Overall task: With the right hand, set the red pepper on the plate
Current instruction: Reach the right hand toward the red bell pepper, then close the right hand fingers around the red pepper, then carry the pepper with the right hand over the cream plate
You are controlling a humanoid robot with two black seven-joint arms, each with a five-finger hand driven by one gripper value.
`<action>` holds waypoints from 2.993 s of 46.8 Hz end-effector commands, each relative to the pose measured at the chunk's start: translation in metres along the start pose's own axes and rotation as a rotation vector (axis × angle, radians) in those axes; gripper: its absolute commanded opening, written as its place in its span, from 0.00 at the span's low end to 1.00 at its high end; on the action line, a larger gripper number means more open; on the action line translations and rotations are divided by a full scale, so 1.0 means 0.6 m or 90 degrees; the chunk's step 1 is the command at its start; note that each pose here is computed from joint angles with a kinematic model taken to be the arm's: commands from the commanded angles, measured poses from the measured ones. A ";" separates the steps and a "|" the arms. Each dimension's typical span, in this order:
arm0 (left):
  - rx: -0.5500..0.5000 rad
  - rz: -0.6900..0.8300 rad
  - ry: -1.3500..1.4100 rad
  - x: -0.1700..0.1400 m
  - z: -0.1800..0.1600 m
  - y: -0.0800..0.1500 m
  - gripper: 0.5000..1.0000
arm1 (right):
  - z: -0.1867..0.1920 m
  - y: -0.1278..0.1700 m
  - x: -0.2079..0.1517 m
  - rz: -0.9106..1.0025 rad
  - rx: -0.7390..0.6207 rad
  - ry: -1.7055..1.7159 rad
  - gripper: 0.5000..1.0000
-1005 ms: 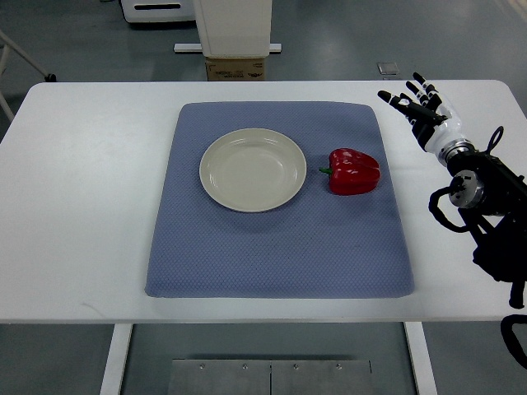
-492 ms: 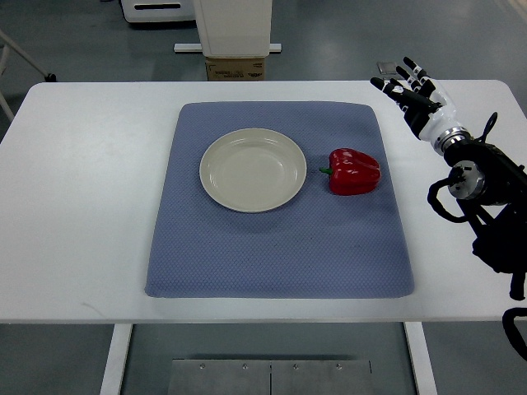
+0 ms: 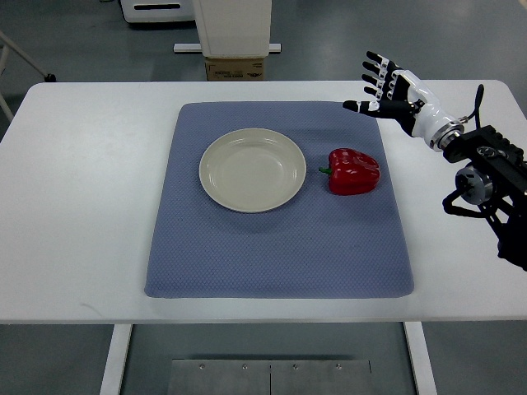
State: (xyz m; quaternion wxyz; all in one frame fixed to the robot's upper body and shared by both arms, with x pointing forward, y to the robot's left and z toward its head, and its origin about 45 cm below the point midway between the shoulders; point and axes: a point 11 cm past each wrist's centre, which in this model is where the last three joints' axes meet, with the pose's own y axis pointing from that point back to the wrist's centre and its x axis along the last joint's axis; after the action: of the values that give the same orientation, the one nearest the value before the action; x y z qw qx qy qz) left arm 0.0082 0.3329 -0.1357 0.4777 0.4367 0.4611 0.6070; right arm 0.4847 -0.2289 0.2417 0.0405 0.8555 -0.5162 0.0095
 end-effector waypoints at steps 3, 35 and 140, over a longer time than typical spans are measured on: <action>0.000 0.000 0.000 0.000 0.000 0.000 1.00 | -0.005 0.006 -0.007 -0.052 -0.007 0.065 1.00; 0.000 0.000 0.000 0.000 0.000 0.000 1.00 | 0.033 0.023 -0.042 -0.198 -0.059 0.322 0.94; 0.000 0.000 0.000 0.000 0.000 0.000 1.00 | 0.012 -0.063 -0.169 -0.258 -0.116 0.438 0.00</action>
State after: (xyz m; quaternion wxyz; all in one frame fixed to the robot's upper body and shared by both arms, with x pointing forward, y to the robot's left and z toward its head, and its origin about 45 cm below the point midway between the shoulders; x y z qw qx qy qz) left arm 0.0084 0.3328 -0.1357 0.4778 0.4366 0.4612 0.6069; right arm 0.4728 -0.1312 0.2278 0.2885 0.8772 -0.2975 0.2423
